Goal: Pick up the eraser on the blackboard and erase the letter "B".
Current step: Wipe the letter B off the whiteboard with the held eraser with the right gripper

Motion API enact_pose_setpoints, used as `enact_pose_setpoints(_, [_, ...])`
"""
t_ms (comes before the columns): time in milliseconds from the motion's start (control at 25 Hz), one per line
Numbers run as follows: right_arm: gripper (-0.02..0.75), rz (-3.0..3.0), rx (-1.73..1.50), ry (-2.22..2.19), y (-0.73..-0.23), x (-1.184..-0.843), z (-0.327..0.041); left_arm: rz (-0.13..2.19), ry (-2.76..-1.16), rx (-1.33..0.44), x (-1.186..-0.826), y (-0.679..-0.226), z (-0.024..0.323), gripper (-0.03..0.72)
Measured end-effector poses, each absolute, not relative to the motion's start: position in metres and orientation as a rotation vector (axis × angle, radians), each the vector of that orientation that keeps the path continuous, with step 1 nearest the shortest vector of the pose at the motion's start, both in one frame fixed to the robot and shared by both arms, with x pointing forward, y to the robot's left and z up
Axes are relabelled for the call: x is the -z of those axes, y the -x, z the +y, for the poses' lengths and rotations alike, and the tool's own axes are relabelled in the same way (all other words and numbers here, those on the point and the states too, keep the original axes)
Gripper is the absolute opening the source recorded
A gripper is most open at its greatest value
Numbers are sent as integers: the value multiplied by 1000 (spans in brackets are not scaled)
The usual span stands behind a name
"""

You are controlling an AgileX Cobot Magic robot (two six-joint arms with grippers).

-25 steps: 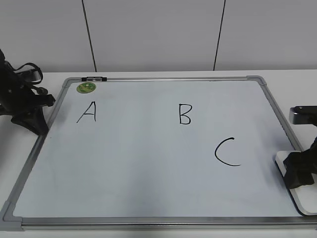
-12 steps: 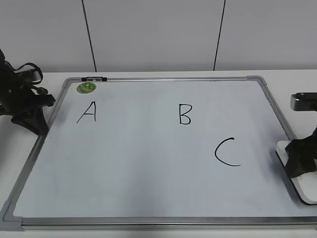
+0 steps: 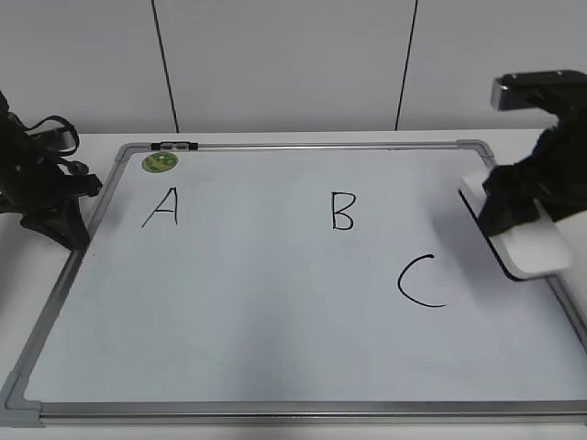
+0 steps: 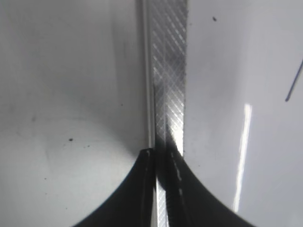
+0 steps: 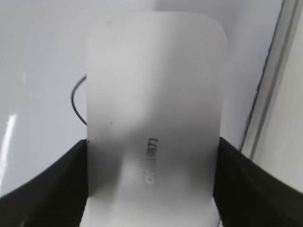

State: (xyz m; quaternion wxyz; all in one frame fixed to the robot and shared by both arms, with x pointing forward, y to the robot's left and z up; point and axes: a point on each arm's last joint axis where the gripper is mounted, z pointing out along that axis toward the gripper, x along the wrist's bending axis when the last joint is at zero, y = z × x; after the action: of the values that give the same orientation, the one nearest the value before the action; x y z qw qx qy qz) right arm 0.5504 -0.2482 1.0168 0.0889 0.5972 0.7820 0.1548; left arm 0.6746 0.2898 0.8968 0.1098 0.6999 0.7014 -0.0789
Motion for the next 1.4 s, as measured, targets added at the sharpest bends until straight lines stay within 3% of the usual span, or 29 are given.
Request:
enact_pose_setpoints(160, [540,2366,-510,-1686,-574,-1036,-224,2062,-2058,233,-897,-675,290,35])
enact_pose_setpoints(360, [539,2392,-545,-1625,-615,-1035,-199,2062,-2058,233,-897,-675,290,35])
enact_pose_setpoints(680, [539,2439,-522,-1598,-678,-988,-175,2062,-2058,234,-897,-674,290,35])
enact_pose_setpoints(1000, [539,2475,-484,-1602,-710,-941,-164,2062,-2054,237,-897,-675,289,36])
enact_pose_setpoints(1400, [539,2483,-484,-1586,-717,-929,-157,2062,-2052,238,-897,-675,289,36])
